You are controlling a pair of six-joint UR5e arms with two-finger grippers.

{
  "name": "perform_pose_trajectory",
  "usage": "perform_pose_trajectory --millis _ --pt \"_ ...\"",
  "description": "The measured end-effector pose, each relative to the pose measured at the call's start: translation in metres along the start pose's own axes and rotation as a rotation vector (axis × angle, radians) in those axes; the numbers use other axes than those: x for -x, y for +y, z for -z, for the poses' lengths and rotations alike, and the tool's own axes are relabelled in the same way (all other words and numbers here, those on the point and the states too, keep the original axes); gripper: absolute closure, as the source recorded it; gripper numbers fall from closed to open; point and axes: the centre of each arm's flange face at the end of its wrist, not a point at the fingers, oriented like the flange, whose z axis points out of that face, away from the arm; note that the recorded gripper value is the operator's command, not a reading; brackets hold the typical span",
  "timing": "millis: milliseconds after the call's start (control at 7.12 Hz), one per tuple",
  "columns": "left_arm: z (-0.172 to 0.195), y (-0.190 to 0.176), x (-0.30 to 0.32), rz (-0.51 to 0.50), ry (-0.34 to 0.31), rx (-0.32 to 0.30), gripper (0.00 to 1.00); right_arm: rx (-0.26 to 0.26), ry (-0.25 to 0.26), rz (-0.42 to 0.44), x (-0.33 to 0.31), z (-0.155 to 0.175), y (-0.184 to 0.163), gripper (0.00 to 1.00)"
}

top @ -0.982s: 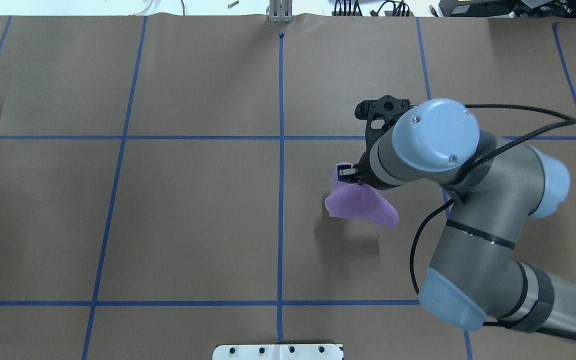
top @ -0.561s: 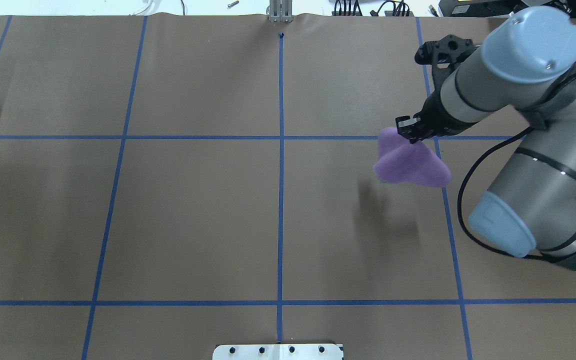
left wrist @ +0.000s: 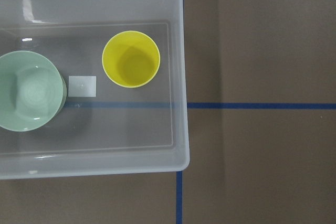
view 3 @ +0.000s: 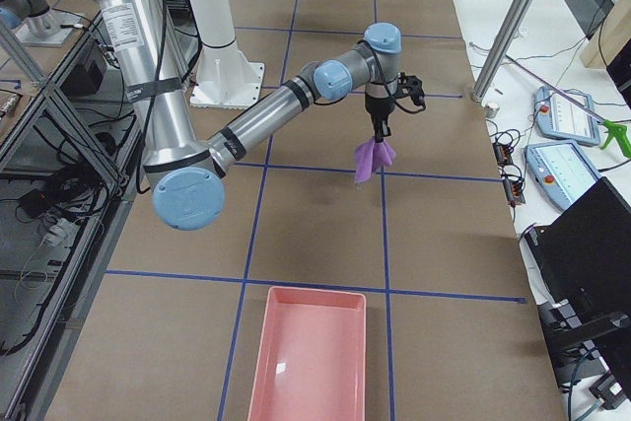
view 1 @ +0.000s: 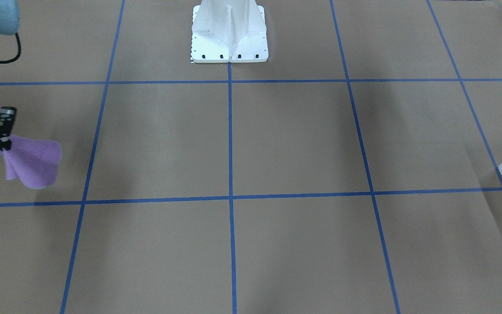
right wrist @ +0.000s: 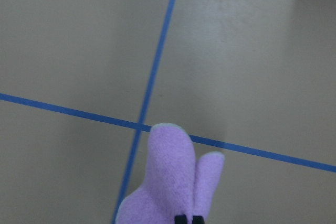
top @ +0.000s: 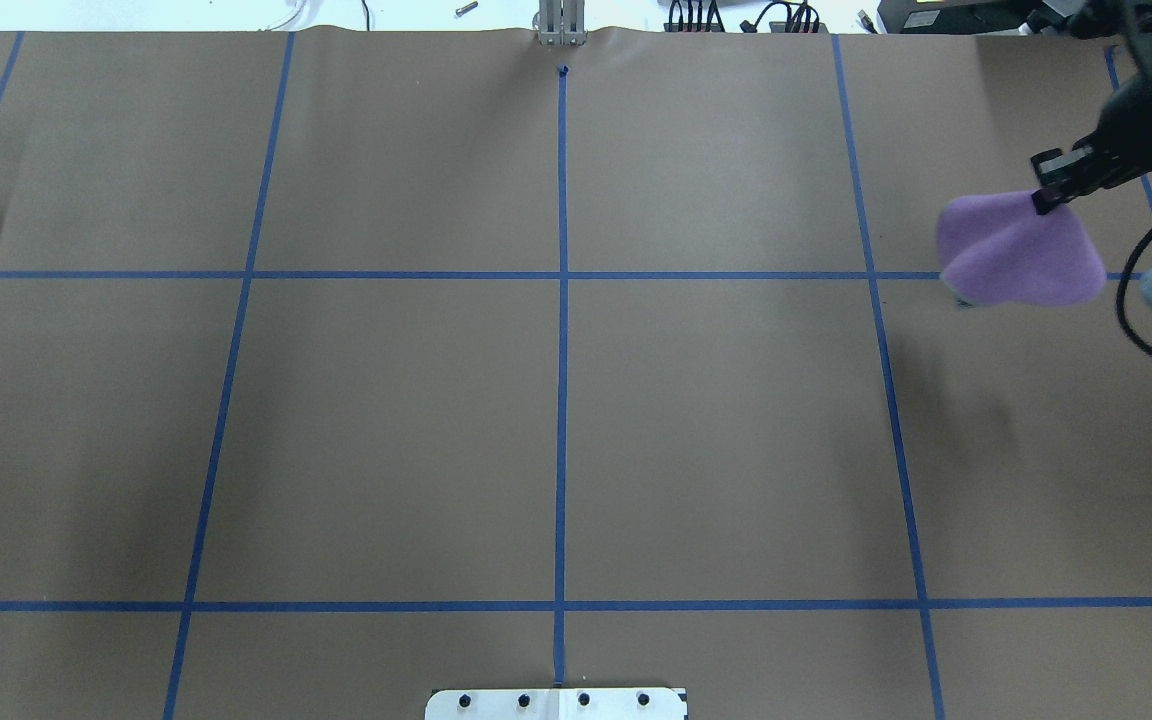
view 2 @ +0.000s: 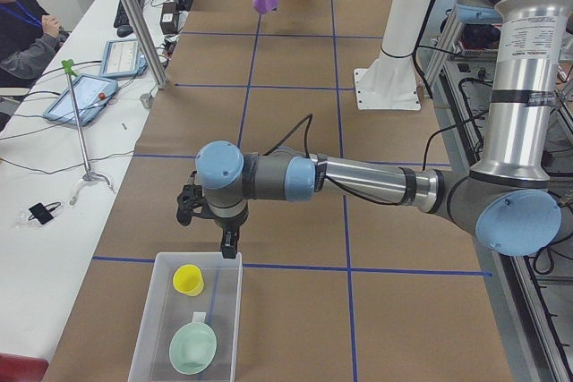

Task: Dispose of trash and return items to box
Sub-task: 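Lift the purple cloth and carry it into the pink bin, then release the purple cloth into the pink bin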

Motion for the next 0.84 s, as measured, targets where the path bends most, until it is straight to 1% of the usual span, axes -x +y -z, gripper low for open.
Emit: perform_pose_trajectory --millis 281,421,561,702,842 --pt "0.0 0.012 -0.001 0.001 0.006 0.002 0.01 0.018 -0.003 0.001 -0.156 0.014 0.019 1.0" --pt "0.0 0.013 -0.002 -0.001 0.007 0.002 0.01 0.025 0.003 0.007 -0.23 0.017 0.034 1.0" --pt "0.0 0.012 -0.003 -0.005 0.008 0.001 0.01 0.038 0.011 0.032 -0.296 0.017 0.055 1.0" --pt "-0.001 0.012 -0.004 -0.008 0.009 0.002 0.01 0.058 0.025 0.048 -0.345 0.014 0.087 1.0" --pt "-0.002 0.012 -0.005 -0.009 0.009 0.003 0.01 0.096 0.043 0.049 -0.38 0.002 0.135 1.0"
